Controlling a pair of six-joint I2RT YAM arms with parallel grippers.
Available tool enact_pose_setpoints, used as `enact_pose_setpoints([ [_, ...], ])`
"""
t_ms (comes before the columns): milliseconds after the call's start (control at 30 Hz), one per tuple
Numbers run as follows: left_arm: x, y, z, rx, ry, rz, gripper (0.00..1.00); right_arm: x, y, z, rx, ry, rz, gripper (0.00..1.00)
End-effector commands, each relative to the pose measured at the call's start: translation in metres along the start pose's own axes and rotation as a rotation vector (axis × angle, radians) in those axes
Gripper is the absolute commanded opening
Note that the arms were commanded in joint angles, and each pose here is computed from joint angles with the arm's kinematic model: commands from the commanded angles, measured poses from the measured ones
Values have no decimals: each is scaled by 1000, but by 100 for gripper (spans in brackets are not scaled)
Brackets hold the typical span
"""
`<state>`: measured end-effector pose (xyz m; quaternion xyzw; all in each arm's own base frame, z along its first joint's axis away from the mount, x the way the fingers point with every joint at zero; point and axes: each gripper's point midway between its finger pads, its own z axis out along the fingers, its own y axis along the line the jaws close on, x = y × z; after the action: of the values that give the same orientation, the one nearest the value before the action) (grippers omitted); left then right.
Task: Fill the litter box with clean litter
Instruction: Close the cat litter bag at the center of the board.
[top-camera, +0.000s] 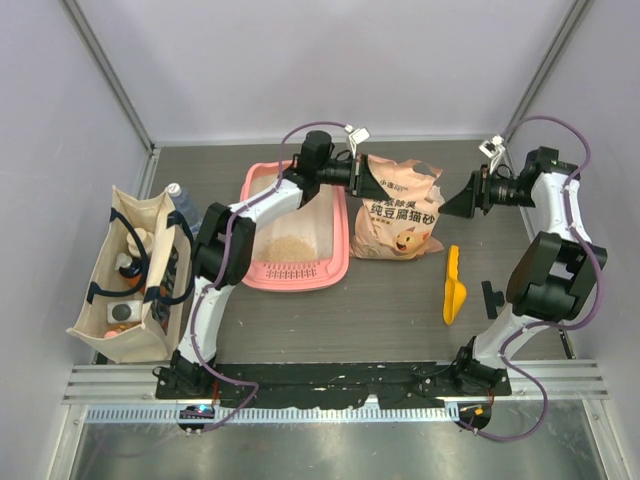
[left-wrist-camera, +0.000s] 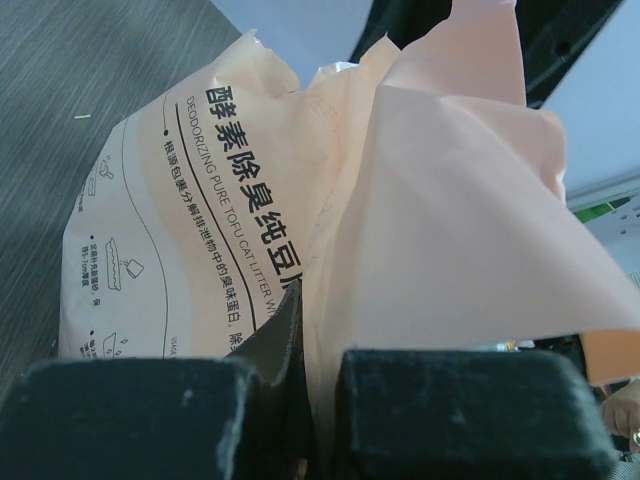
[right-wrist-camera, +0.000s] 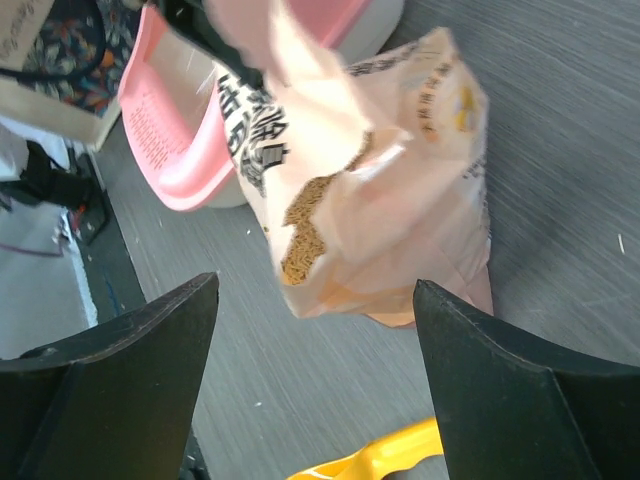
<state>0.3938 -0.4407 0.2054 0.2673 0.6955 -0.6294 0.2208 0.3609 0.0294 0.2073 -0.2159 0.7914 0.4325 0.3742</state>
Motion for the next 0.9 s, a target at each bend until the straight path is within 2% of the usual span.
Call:
enact_pose_setpoints([
  [0, -24, -27, -10, 59, -25, 81, 0, 0, 37, 4, -70, 17, -220, 83],
  [33, -25, -27, -11, 58, -26, 82, 0, 5, 43, 6, -95, 34, -186, 81],
  [100, -25, -27, -11, 58, -26, 82, 0, 7, 49, 11, -144, 53, -264, 79],
  [200, -26, -25, -13, 57, -27, 80, 0, 9, 53, 17, -197, 54, -236, 74],
  [433, -29, -25, -17, 49, -29, 76, 0, 2, 40, 29, -214, 54, -273, 69],
  [533, -29, -25, -18, 51, -27, 73, 0, 4, 31, 34, -209, 62, -272, 64],
  [633, -28, -26, -18, 57, -21, 72, 0, 2, 25, 37, -204, 54, -273, 50],
  [667, -28, -26, -18, 58, -20, 70, 0, 2, 24, 40, -210, 57, -268, 39],
  [767, -26, -25, -18, 62, -16, 68, 0, 0, 25, 50, -231, 64, -291, 21],
  [867, -25, -26, -18, 68, -11, 62, 0, 1, 28, 57, -250, 78, -289, 18],
])
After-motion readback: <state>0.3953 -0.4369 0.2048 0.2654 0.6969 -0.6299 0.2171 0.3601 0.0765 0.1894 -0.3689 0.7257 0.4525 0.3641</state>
